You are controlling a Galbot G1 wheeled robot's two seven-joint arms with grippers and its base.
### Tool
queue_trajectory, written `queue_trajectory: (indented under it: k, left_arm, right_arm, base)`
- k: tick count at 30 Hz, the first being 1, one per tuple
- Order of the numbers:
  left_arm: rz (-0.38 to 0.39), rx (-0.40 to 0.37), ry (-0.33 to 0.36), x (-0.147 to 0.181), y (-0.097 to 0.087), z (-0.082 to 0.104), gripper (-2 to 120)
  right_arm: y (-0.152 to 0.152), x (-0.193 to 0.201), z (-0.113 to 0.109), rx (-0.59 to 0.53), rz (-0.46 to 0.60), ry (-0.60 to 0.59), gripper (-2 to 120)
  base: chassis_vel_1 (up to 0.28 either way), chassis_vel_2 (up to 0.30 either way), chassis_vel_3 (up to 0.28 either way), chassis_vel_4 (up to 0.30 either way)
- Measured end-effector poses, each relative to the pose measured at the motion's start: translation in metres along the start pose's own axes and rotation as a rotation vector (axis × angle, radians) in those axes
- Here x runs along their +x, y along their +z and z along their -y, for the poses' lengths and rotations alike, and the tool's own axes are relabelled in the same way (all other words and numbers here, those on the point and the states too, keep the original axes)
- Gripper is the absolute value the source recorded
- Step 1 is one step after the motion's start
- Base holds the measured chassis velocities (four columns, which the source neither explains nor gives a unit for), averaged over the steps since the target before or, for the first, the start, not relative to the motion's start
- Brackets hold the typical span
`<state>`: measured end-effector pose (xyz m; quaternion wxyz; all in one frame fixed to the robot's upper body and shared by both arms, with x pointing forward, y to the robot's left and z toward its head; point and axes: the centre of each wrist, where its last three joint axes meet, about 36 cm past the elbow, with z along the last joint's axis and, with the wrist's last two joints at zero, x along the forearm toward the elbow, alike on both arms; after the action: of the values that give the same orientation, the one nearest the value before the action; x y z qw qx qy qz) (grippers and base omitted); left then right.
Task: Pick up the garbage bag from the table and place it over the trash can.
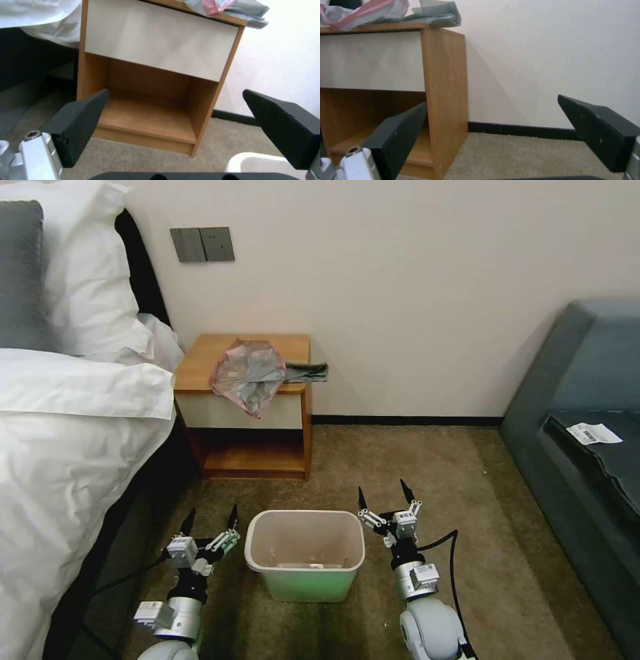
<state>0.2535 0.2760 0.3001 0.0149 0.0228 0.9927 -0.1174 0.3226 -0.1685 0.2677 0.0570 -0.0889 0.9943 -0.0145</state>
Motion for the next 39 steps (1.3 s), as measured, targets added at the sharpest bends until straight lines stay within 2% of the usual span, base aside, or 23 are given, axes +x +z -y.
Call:
queue_trajectory:
  k: [28, 30, 32, 33, 34, 36, 39]
  left_arm:
    - [0.004, -0.002, 0.0, 0.0, -0.001, 0.001, 100]
    - [0.018, -0.012, 0.002, -0.001, -0.005, 0.004, 99]
    - [0.126, -0.071, 0.017, -0.008, -0.03, 0.022, 99]
    - [0.126, -0.071, 0.017, -0.008, -0.03, 0.022, 99]
    - [0.168, -0.09, 0.034, -0.009, -0.038, 0.025, 99]
    - [0.197, -0.095, 0.08, -0.008, -0.039, 0.028, 100]
    - [0.207, -0.098, 0.087, -0.008, -0.04, 0.028, 100]
  right_arm:
    - [-0.002, 0.002, 0.002, 0.002, 0.004, 0.005, 100]
    - [-0.008, 0.006, 0.007, 0.006, 0.014, 0.017, 100]
    - [-0.026, 0.022, 0.026, 0.026, 0.043, 0.056, 100]
    - [-0.026, 0.022, 0.026, 0.026, 0.043, 0.056, 100]
    - [-0.037, 0.031, 0.036, 0.04, 0.061, 0.075, 100]
    - [-0.056, 0.046, 0.051, 0.068, 0.088, 0.104, 100]
    - [-0.065, 0.054, 0.056, 0.082, 0.131, 0.118, 100]
  base:
    - [0.0, 0.0, 0.0, 0.0]
    - [0.0, 0.0, 0.0, 0.0]
    - [0.0, 0.0, 0.0, 0.0]
    - [0.0, 0.0, 0.0, 0.0]
    - [0.0, 0.0, 0.0, 0.0]
    - [0.0, 0.0, 0.0, 0.0]
    - [0.0, 0.0, 0.0, 0.0]
